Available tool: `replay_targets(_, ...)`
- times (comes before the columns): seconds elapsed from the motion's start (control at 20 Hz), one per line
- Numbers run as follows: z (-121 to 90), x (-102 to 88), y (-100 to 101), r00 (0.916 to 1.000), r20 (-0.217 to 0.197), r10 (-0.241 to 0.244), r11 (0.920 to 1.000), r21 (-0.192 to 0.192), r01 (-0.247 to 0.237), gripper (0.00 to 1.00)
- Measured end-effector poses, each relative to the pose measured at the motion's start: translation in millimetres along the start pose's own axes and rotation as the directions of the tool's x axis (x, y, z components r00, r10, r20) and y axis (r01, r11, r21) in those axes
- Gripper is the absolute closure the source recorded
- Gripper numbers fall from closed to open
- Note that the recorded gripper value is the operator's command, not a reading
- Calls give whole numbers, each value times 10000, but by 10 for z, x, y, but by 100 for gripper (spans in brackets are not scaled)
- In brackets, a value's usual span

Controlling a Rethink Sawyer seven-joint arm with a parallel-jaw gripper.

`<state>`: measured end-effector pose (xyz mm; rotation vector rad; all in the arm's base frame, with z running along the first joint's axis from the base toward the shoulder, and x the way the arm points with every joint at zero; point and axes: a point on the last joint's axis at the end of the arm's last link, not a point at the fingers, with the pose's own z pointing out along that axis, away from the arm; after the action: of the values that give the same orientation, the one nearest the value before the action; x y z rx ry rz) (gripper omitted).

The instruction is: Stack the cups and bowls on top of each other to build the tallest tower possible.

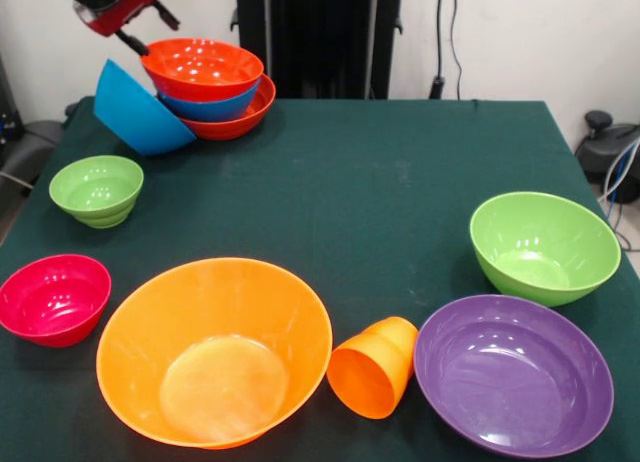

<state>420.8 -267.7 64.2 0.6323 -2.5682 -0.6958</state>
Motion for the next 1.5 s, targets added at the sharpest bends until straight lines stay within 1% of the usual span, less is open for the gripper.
replay_targets(0.1, -32, -281, -3, 9990, 380, -254, 9986, 466, 236, 0)
replay_targets(0.2, -48, -446, -18, 9968, 696, -405, 9960, 824, 347, 0)
replay_targets(0.3, -76, -690, -42, 9900, 1245, -659, 9890, 1398, 482, 0)
replay_targets(0.4, -105, -940, -68, 9785, 1828, -955, 9780, 2001, 581, 0)
replay_targets(0.5, -117, -1119, -97, 9656, 2306, -1203, 9668, 2482, 612, 0)
replay_targets(0.6, -122, -1228, -119, 9557, 2623, -1332, 9599, 2740, 586, 0)
replay_targets(0.65, -123, -1298, -133, 9493, 2818, -1395, 9560, 2883, 549, 0)
replay_targets(0.7, -127, -1403, -153, 9407, 3075, -1436, 9497, 3100, 437, 0)
replay_targets(0.75, -129, -1446, -153, 9384, 3140, -1443, 9472, 3183, 391, 0)
replay_targets(0.85, -132, -1497, -146, 9374, 3174, -1436, 9443, 3273, 339, 0)
replay_targets(0.9, -144, -1578, -116, 9386, 3153, -1404, 9403, 3394, 266, 0)
replay_targets(0.95, -162, -1627, -83, 9404, 3114, -1367, 9383, 3452, 221, 0)
replay_targets(1.1, -218, -1751, 45, 9476, 2965, -1190, 9348, 3551, 63, 0)
replay_targets(1.15, -248, -1814, 111, 9493, 2945, -1096, 9318, 3630, -50, 0)
replay_targets(1.2, -258, -1843, 136, 9497, 2948, -1060, 9295, 3686, -107, 0)
replay_targets(1.25, -274, -1909, 194, 9495, 2977, -989, 9236, 3827, -237, 0)
replay_targets(1.3, -282, -1939, 217, 9485, 3018, -960, 9205, 3895, -308, 0)
replay_targets(1.4, -302, -2024, 283, 9433, 3191, -917, 9128, 4054, -484, 0)
replay_targets(1.45, -321, -2113, 346, 9332, 3471, -928, 9051, 4199, -662, 0)
replay_targets(1.5, -330, -2156, 375, 9263, 3645, -956, 9015, 4262, -747, 0)
